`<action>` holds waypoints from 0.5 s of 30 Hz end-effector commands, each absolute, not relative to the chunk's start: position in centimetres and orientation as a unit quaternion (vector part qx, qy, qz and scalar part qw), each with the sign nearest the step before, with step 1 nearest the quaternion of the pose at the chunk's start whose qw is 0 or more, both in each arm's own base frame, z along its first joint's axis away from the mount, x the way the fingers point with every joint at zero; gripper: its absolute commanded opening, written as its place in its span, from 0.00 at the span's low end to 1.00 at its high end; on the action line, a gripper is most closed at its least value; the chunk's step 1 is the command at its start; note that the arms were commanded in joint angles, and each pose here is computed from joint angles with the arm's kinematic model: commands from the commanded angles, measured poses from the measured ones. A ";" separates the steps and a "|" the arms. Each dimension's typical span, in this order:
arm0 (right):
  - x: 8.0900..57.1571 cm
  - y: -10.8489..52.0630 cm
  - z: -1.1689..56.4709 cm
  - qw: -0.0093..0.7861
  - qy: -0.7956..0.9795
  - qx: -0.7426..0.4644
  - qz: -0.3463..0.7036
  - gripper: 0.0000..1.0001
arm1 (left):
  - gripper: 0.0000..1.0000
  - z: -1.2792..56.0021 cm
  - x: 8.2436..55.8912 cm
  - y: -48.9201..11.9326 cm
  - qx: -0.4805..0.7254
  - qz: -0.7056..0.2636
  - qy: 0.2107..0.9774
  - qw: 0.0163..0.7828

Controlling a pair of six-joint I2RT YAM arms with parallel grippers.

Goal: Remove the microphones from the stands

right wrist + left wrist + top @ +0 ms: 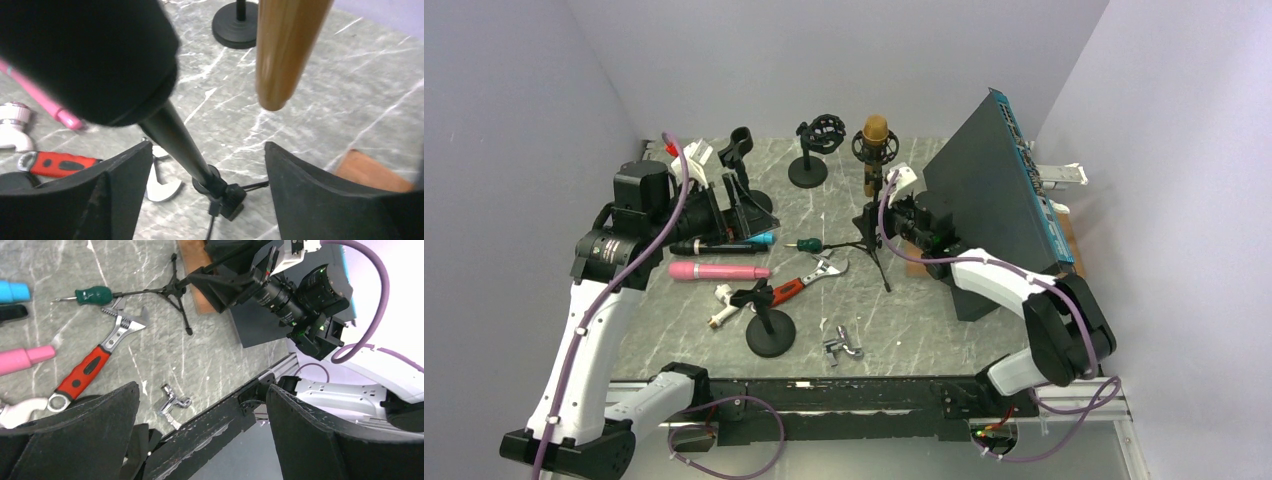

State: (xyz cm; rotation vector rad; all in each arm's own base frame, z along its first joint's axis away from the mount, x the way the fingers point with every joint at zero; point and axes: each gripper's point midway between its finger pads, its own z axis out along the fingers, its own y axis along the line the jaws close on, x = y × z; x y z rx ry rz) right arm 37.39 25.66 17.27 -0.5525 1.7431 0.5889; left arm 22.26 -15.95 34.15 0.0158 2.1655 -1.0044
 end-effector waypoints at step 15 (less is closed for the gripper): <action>27.7 19.6 26.5 0.580 0.749 -0.189 0.259 1.00 | 0.99 44.2 26.8 -23.5 0.069 -0.443 0.749 0.487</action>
